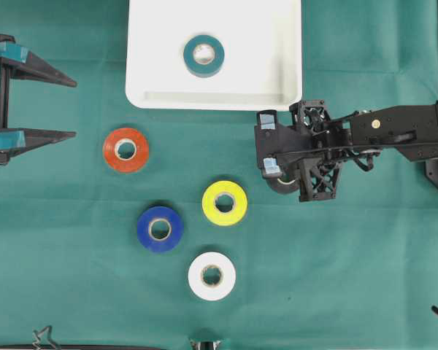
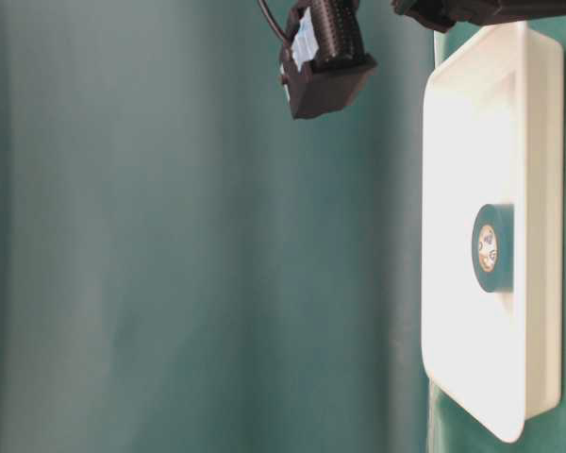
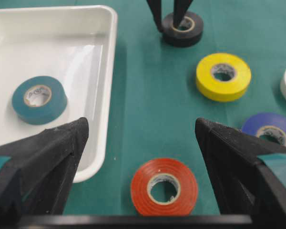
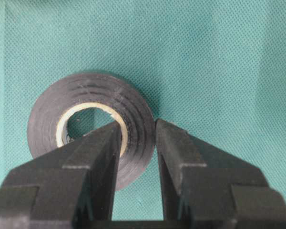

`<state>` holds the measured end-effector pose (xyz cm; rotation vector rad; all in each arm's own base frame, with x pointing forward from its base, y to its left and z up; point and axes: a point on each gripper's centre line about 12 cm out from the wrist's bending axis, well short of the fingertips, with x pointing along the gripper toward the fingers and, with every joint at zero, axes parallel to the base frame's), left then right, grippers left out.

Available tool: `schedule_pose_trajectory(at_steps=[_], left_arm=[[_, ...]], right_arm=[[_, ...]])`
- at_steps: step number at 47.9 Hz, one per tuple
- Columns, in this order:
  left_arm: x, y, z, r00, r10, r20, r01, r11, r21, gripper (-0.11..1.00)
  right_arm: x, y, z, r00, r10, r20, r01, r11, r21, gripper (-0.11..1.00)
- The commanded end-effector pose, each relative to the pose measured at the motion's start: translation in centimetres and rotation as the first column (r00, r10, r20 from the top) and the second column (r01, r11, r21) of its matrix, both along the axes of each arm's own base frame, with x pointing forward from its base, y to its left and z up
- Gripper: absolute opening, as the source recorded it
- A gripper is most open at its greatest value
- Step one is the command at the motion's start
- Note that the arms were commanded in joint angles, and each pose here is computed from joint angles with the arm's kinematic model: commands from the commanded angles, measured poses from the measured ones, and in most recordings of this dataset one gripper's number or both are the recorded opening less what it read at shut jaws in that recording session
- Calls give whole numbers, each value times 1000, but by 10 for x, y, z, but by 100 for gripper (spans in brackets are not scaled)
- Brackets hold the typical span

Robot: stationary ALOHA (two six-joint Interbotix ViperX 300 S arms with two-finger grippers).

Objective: Pick up the tape from a random location and place it into the white case.
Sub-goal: 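Lower the right gripper toward the black roll's hole, then close the right gripper inside the black roll's hole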

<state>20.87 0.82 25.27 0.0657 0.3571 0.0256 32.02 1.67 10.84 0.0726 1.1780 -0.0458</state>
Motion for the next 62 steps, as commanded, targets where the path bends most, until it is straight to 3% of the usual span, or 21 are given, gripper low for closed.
schedule_pose_trajectory(at_steps=[1,13,25,46,62], left_arm=[[2,0,4,1000,3,14,-3,1000,-4,98],[2,0,5,1000,3,17,-3,1000,-4,98],[2,0,5,1000,3,15,-3,1000,-4,98],[2,0,4,1000,3,14,-3,1000,-4,98],[2,0,4,1000,3,14,-3,1000,-4,98]], right_arm=[[4,-1,9,999,1,34,-1,1000,-1,23],[4,-1,25,997,0,72,0,1000,1,23],[1,-2,65,992,-5,124,5,1000,2,23],[-14,-4,143,995,-21,99,22,1000,-7,23],[-23,-5,178,998,-30,57,31,999,-12,23]])
